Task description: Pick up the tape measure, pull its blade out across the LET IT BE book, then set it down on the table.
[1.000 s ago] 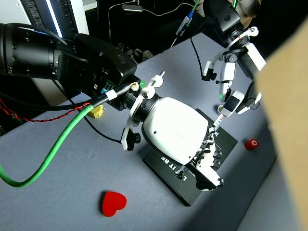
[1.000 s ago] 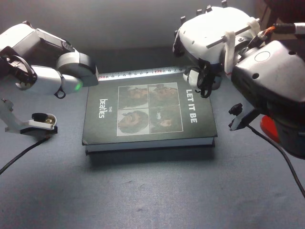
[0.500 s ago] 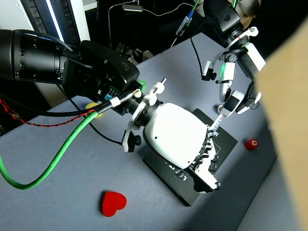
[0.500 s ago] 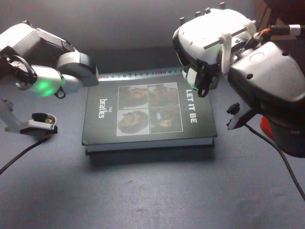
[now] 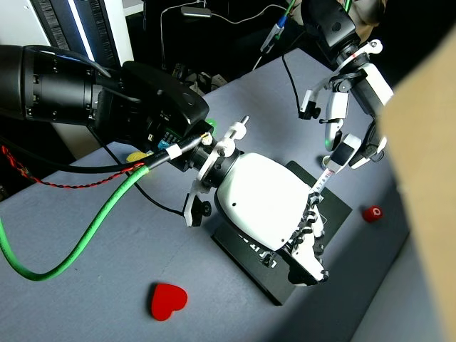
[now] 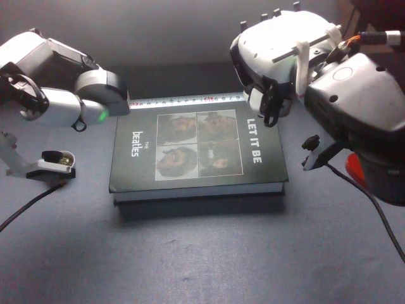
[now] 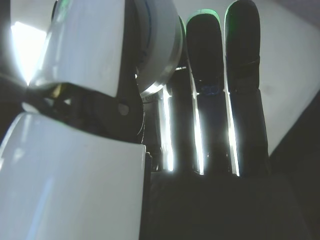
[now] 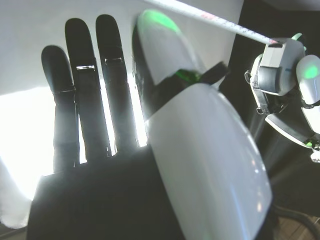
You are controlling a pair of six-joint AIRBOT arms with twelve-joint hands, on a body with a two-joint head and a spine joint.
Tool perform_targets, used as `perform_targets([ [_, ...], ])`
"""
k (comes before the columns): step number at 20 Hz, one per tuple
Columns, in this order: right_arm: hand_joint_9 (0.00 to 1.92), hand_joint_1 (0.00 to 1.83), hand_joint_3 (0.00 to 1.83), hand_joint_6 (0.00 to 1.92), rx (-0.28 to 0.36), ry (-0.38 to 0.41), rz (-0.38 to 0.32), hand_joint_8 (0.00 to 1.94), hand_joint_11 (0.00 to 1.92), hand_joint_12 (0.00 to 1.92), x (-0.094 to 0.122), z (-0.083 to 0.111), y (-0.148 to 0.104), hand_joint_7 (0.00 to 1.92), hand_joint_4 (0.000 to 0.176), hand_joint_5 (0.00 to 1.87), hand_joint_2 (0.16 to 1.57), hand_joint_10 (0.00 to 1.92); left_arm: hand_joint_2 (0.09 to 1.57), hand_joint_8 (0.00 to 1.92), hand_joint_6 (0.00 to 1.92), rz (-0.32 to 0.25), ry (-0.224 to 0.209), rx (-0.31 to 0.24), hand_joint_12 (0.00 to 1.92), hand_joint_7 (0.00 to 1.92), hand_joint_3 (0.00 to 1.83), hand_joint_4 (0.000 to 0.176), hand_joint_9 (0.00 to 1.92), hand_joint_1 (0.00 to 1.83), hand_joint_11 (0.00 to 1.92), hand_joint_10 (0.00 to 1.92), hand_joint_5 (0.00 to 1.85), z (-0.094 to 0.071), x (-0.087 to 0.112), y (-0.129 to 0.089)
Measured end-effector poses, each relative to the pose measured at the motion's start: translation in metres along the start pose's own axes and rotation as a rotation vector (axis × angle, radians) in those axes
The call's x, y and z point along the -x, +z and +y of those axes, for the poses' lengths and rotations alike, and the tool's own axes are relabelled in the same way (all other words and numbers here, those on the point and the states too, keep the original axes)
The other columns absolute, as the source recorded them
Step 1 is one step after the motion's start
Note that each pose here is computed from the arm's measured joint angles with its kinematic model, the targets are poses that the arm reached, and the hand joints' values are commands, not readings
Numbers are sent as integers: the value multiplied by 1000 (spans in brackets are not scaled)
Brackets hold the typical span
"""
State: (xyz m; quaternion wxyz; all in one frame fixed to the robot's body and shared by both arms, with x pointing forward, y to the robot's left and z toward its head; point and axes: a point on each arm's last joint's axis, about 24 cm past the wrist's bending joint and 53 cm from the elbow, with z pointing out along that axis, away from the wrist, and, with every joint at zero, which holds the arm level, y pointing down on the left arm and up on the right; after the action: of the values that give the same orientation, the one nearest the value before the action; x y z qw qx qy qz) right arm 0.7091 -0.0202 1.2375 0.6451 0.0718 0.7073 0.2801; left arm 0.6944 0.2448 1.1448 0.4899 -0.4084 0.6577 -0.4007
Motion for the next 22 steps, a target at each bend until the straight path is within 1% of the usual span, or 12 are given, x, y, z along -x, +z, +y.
perform_targets([
  [4, 650, 1043, 1, 1464, -2, 0, -3, 0, 269, 1320, 2, -1, 0, 852, 0, 651, 1290, 470, 1085, 897, 671, -2, 1, -2, 935, 997, 0, 0, 939, 1381, 822, 1208, 1095, 0, 1, 0],
  [5, 635, 1052, 0, 426, -2, 0, -3, 6, 251, 1286, 2, -1, 0, 829, 0, 596, 1229, 449, 1084, 895, 672, -2, 0, -2, 937, 997, 0, 0, 940, 1382, 824, 1207, 1095, 0, 1, 0],
  [6, 628, 1047, 0, 244, -2, 0, -3, 7, 239, 1289, 2, -1, 0, 809, 0, 643, 1223, 411, 1085, 895, 674, -3, -1, -2, 939, 996, 0, 0, 938, 1381, 823, 1208, 1095, 0, 1, 0],
  [7, 628, 1047, 0, 244, -2, 0, -3, 7, 239, 1289, 2, -1, 0, 809, 0, 643, 1223, 411, 1085, 895, 674, -3, -2, -2, 939, 996, 0, 0, 938, 1381, 823, 1208, 1095, -1, 1, 0],
  [8, 639, 1050, 0, 73, -2, 2, -3, 1, 220, 1265, 2, -1, 0, 790, 0, 687, 1216, 336, 1091, 917, 705, -3, -3, -2, 949, 981, 1, 0, 930, 1380, 813, 1222, 1077, -1, 1, 0],
  [14, 643, 1052, 0, 24, 3, 5, -8, 0, 220, 1245, 3, 0, 1, 761, 0, 674, 1210, 289, 1083, 901, 668, -7, -11, -6, 932, 996, 0, 0, 953, 1382, 835, 1191, 1094, -2, 2, 0],
  [22, 666, 1054, 0, 24, 1, -8, -29, 4, 230, 1253, 5, -2, 8, 771, 0, 700, 1211, 278, 1078, 886, 632, -12, -17, -7, 957, 1010, 0, 0, 967, 1384, 836, 1182, 1104, -3, 5, 1],
])
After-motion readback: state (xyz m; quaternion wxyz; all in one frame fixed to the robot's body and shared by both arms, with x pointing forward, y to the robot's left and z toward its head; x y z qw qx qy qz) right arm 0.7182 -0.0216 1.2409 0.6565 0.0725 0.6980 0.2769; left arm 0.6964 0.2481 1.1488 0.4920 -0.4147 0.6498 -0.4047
